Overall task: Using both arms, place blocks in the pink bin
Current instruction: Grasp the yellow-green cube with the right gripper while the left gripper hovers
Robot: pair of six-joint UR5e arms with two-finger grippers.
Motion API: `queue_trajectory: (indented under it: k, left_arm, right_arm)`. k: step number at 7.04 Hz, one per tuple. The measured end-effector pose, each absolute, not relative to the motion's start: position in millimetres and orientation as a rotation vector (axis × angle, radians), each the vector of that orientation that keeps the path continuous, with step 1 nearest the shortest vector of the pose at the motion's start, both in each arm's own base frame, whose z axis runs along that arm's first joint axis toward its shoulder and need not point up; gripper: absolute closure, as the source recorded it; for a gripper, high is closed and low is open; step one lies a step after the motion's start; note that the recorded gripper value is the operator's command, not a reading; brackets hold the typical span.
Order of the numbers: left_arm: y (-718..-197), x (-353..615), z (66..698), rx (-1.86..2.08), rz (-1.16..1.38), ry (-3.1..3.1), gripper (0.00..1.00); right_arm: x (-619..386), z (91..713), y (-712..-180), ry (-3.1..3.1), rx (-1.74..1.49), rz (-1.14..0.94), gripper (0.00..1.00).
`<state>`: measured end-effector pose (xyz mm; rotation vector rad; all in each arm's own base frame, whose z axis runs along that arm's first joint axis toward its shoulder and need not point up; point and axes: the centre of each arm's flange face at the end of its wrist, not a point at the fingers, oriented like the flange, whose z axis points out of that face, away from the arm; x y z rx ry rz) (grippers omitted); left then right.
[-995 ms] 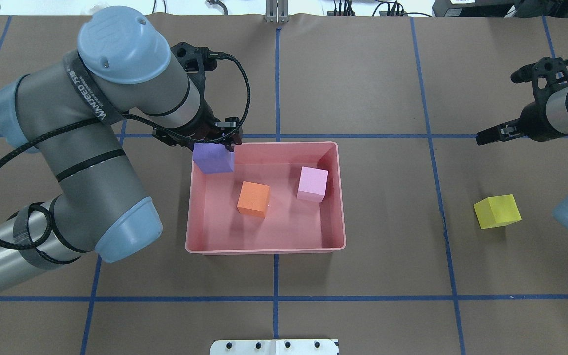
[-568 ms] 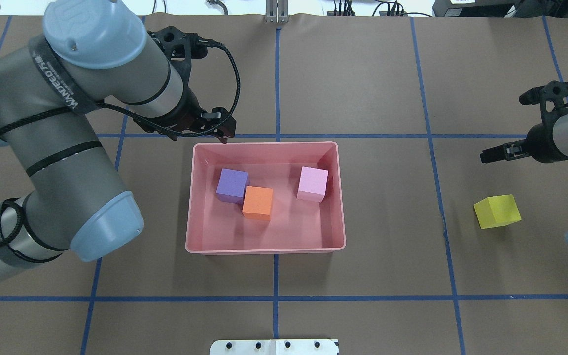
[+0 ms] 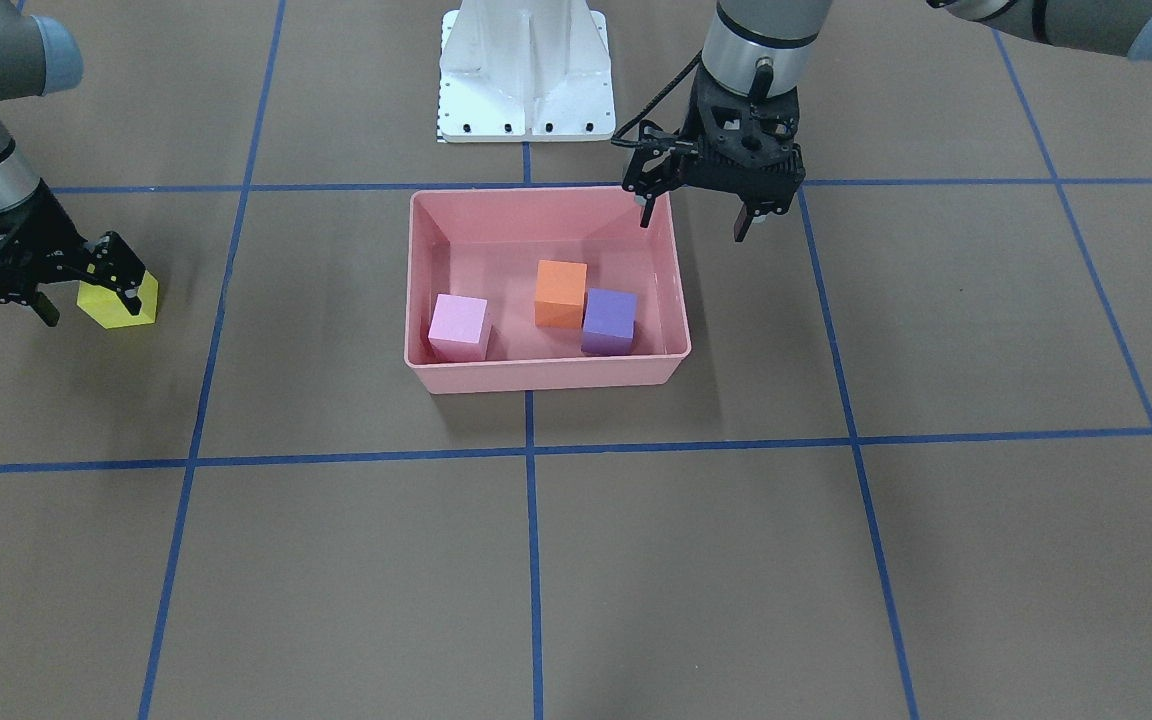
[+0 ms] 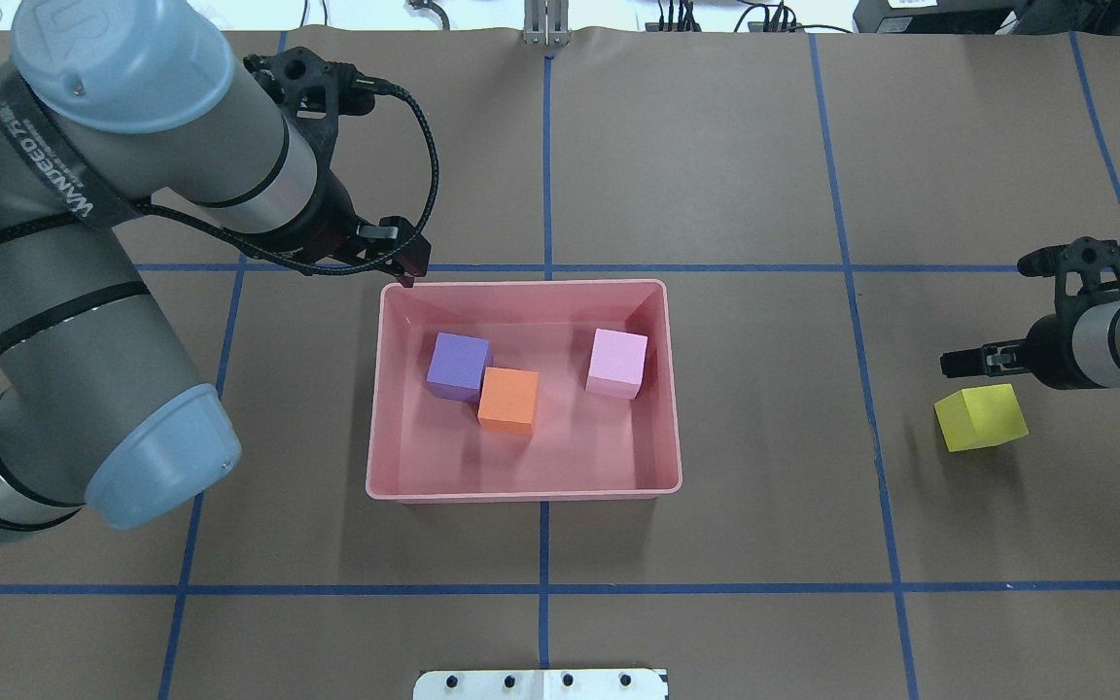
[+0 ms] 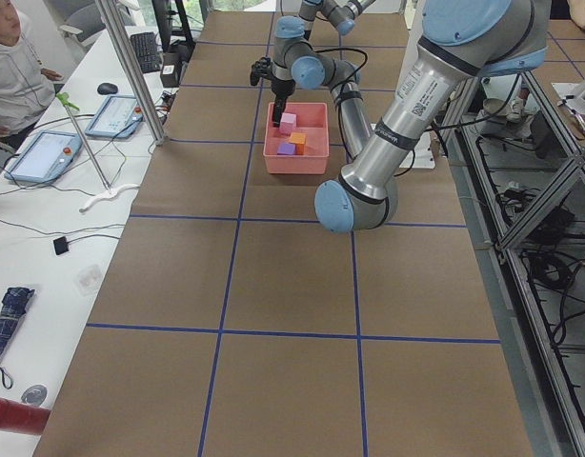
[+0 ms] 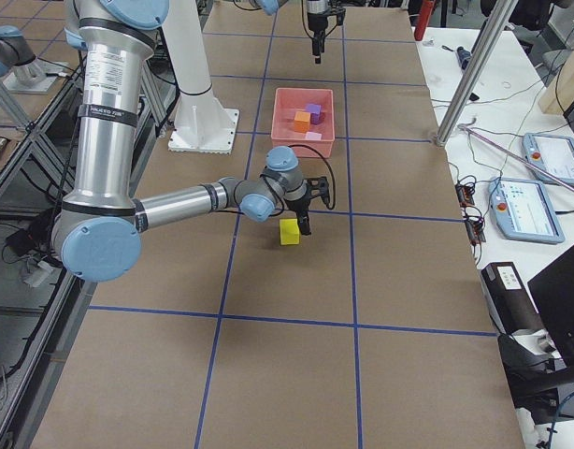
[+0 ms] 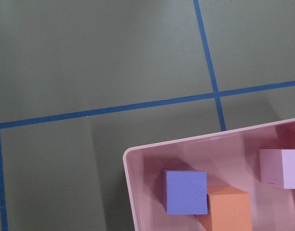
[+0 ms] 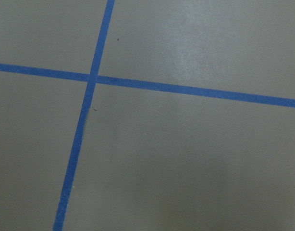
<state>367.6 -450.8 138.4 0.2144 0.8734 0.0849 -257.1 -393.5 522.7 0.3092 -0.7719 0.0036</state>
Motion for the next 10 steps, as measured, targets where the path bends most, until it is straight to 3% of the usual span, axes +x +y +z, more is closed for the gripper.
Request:
queue_trajectory:
  k: [5,6,7,10]
  left_arm:
    - [-449.4,369.1,138.5,0.213,0.088,0.873,0.00]
    - [-449.1,369.7,139.2,0.212,0.088,0.873,0.00]
    - [-449.2,370.0,139.8,0.212,0.088,0.872,0.00]
    - [-450.4,368.1,141.7,0.218,0.097,0.868,0.00]
  right_arm:
    - [-251.8,554.1,-349.3,-0.756,0.313,-0.033,0.01]
    - [-256.7,554.6,-346.2,-0.752,0.317,-0.041,0.18]
    - [-263.2,555.7,-342.4,-0.743,0.325,-0.051,0.99]
    - [-268.8,545.9,-339.1,-0.748,0.347,-0.061,1.00]
